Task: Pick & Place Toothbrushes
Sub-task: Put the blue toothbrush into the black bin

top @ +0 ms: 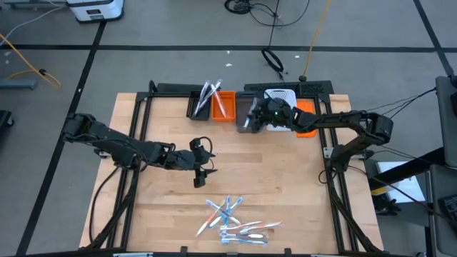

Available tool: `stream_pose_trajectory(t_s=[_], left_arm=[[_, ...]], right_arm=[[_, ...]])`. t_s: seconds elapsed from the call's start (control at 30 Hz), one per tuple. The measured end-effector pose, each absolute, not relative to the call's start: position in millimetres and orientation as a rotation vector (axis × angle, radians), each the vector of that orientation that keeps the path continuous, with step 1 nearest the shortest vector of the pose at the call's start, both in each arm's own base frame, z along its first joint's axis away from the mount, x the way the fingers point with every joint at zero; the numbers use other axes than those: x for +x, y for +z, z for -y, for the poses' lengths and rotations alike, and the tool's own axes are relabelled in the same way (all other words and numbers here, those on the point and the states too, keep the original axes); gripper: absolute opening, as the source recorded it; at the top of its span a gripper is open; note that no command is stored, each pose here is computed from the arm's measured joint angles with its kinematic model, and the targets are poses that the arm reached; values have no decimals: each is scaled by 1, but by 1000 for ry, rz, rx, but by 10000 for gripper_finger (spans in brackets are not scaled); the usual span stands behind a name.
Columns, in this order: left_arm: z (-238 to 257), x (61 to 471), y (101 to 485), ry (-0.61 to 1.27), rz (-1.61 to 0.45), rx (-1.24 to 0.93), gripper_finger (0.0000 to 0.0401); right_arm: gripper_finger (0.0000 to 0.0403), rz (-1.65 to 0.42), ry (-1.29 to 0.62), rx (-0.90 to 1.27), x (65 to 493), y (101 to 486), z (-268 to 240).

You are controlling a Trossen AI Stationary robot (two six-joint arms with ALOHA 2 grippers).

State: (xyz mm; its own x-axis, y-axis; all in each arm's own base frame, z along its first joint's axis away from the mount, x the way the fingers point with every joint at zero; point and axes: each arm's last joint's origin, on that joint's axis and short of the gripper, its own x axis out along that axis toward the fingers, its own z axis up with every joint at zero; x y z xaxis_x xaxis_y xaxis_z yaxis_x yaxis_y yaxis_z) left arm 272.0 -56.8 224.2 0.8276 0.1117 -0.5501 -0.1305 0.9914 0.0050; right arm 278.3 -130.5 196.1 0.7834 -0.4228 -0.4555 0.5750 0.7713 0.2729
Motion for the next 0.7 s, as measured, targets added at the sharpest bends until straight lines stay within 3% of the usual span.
stream_pose_trajectory(t_s=[0.37,0.7], left_arm=[[71,268,223,33,-603,-34,273],[69,270,224,52,-587,-33,273]], right_arm=[[169,-433,-326,370,299,196,71],[169,-508,-48,353,307,192,-19]])
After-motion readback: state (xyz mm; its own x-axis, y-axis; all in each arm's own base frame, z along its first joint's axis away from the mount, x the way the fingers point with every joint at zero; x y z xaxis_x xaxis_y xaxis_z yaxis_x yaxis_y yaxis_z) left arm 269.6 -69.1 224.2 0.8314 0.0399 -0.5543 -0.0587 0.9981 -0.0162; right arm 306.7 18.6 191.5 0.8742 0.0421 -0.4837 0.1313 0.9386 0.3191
